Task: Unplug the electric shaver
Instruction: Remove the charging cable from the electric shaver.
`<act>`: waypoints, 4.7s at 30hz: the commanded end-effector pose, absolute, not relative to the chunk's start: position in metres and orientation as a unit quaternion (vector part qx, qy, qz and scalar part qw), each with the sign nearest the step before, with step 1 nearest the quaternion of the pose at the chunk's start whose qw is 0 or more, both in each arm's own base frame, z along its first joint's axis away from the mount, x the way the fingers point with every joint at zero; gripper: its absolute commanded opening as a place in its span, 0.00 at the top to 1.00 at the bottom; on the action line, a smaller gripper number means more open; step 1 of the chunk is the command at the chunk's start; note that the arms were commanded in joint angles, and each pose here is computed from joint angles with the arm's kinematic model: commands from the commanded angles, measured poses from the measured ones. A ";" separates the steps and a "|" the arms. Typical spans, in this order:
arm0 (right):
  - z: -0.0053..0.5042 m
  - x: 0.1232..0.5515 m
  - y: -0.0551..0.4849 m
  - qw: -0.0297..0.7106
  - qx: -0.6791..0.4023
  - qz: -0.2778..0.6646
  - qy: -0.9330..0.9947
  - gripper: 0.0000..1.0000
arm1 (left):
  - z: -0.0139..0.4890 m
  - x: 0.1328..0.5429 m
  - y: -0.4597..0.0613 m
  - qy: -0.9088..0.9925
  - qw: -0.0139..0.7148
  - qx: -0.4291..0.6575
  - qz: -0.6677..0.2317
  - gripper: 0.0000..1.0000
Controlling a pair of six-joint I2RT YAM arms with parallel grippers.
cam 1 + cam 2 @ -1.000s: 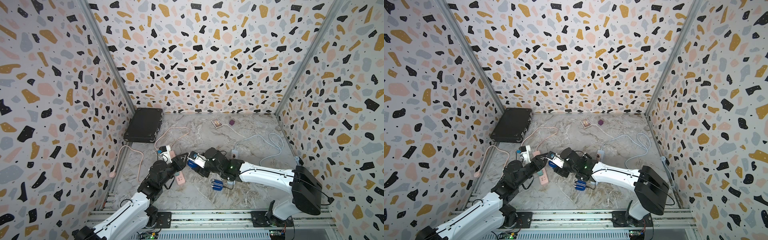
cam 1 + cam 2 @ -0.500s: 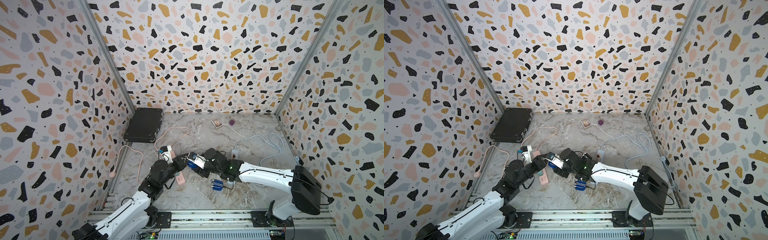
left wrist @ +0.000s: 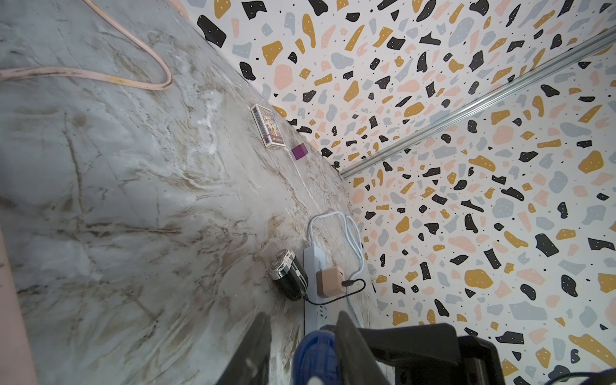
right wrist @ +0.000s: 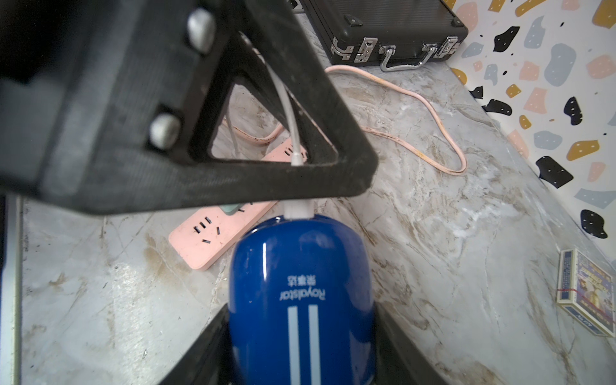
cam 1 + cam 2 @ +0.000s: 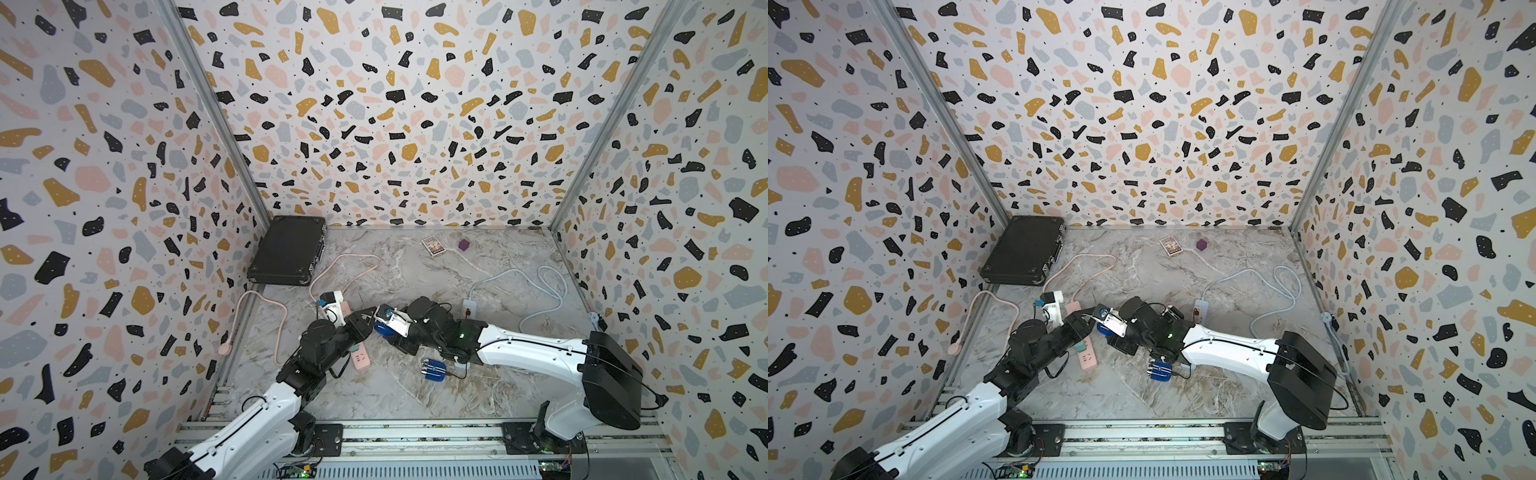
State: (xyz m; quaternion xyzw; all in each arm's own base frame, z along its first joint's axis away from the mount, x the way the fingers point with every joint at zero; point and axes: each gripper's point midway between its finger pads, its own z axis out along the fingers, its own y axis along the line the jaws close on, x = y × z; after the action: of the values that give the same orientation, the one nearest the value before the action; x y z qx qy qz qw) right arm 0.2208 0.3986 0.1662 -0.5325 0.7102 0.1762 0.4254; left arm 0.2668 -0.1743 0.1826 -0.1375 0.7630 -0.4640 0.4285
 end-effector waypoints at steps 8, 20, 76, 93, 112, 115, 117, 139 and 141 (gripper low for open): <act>0.178 0.223 0.406 0.440 -0.530 0.179 0.703 0.69 | 0.203 0.266 -0.178 0.745 0.444 -0.127 -0.482 0.68; 0.181 0.227 0.407 0.444 -0.526 0.173 0.704 0.69 | 0.191 0.267 -0.181 0.759 0.427 -0.129 -0.474 0.74; 0.165 0.232 0.395 0.460 -0.508 0.146 0.714 0.74 | 0.200 0.264 -0.162 0.748 0.458 -0.160 -0.453 1.00; 0.121 0.227 0.378 0.412 -0.528 0.109 0.734 0.77 | 0.213 0.262 -0.157 0.747 0.474 -0.150 -0.440 1.00; 0.081 0.224 0.354 0.372 -0.529 0.064 0.760 0.80 | 0.224 0.259 -0.149 0.745 0.494 -0.146 -0.423 1.00; 0.073 0.223 0.350 0.363 -0.530 0.058 0.764 0.81 | 0.229 0.258 -0.148 0.745 0.498 -0.143 -0.421 1.00; 0.069 0.223 0.349 0.360 -0.529 0.056 0.767 0.81 | 0.232 0.258 -0.147 0.744 0.501 -0.142 -0.419 1.00; 0.044 0.216 0.327 0.330 -0.525 0.036 0.784 0.84 | 0.251 0.259 -0.140 0.732 0.520 -0.143 -0.416 1.00; 0.044 0.215 0.325 0.331 -0.523 0.035 0.785 0.84 | 0.252 0.258 -0.140 0.732 0.522 -0.140 -0.415 1.00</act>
State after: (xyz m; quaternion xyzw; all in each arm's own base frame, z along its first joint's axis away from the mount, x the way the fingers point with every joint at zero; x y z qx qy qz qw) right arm 0.2072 0.4130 0.1280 -0.5249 0.6981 0.1884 0.4490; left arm 0.2371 -0.1592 0.1671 -0.1134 0.8186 -0.3900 0.4061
